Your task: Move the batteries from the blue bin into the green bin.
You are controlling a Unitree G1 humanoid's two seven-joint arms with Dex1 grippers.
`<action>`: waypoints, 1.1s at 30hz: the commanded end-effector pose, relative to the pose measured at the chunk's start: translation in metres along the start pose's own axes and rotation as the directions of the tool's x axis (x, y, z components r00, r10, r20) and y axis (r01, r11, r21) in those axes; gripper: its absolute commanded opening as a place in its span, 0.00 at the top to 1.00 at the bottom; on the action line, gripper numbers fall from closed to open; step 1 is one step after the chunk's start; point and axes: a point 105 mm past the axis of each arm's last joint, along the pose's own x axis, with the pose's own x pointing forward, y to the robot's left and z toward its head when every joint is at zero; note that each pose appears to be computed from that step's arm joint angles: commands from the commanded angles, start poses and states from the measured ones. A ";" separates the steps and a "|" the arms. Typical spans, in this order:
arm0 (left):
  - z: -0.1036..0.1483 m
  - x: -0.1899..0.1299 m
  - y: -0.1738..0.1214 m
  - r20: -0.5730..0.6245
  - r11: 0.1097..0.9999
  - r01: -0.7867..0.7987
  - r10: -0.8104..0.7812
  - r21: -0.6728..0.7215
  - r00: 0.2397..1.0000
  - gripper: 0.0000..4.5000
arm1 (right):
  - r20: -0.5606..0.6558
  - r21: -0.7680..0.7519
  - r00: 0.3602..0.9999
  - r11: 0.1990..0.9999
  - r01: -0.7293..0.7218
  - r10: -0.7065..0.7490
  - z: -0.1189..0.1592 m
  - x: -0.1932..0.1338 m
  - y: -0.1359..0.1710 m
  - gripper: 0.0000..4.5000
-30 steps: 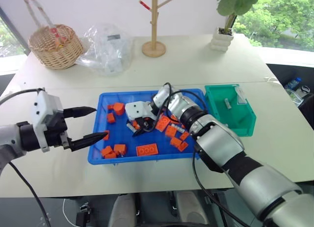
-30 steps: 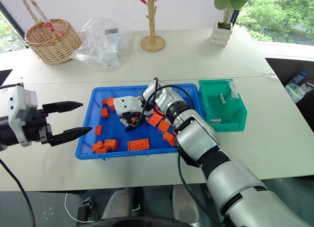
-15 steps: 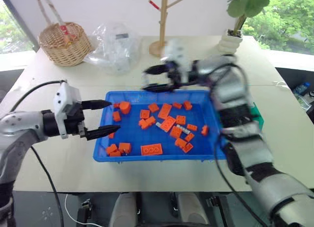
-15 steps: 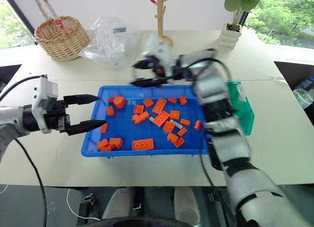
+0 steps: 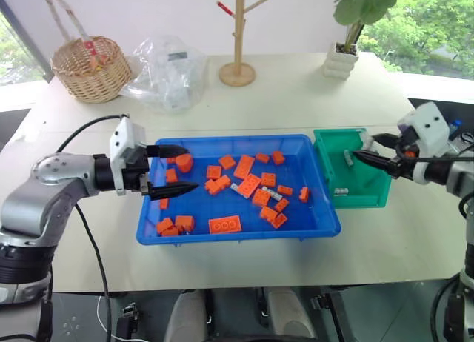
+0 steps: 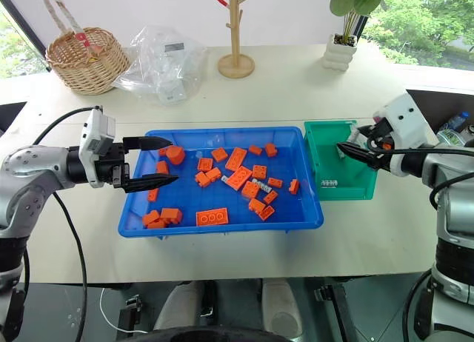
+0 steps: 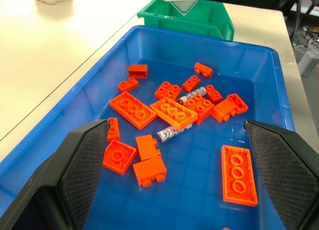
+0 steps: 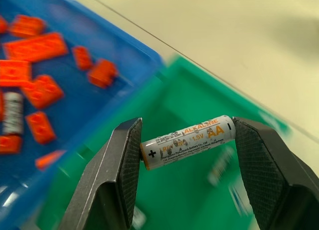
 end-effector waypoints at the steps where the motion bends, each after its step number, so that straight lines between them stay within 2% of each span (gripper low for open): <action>1: 0.008 0.001 0.001 0.012 0.999 0.008 -0.008 0.050 1.000 0.00 | 0.028 -0.052 0.999 0.998 0.028 -0.026 0.009 -0.004 -0.001 0.08; 2: 0.009 0.002 0.001 0.013 0.999 0.008 -0.009 0.052 1.000 0.00 | 0.020 -0.073 1.000 0.997 0.025 -0.024 0.009 -0.003 -0.001 0.01; 5: 0.011 0.002 0.000 0.018 0.998 0.007 -0.008 0.056 1.000 0.00 | 0.084 -0.070 0.996 0.997 -0.025 0.031 0.028 0.006 0.008 0.01; 9: 0.010 0.002 -0.003 0.019 0.998 0.008 -0.009 0.055 1.000 0.00 | 0.165 -0.133 0.952 0.962 -0.238 0.258 0.060 0.031 0.061 0.01; 12: 0.010 0.003 -0.004 0.019 0.998 0.008 -0.009 0.055 1.000 0.00 | 0.164 -0.146 0.914 0.925 -0.350 0.372 0.066 0.055 0.096 0.01; 14: 0.011 0.004 -0.004 0.021 0.998 0.008 -0.009 0.056 1.000 0.00 | 0.125 -0.248 0.884 0.877 -0.413 0.451 0.064 0.065 0.117 0.01; 18: 0.013 0.003 -0.005 0.023 0.998 0.008 -0.009 0.057 1.000 0.00 | -0.008 -0.474 0.786 0.690 -0.548 0.619 0.056 0.083 0.140 0.01; 22: 0.014 0.002 -0.005 0.025 0.998 0.000 -0.001 0.065 1.000 0.00 | -0.131 -0.571 0.704 0.527 -0.629 0.699 0.065 0.103 0.147 0.01; 26: 0.016 0.001 -0.006 0.036 0.998 -0.021 0.019 0.065 0.999 0.00 | -0.332 -0.643 0.584 0.275 -0.715 0.740 0.056 0.106 0.155 0.01; 29: 0.016 -0.002 -0.008 0.037 0.997 -0.039 0.037 0.064 0.999 0.00 | -0.458 -0.640 0.493 0.111 -0.761 0.739 0.048 0.104 0.155 0.01; 33: 0.015 -0.005 -0.010 0.039 0.996 -0.066 0.064 0.062 0.997 0.00 | -0.524 -0.662 0.476 0.014 -0.750 0.707 0.050 0.117 0.155 0.01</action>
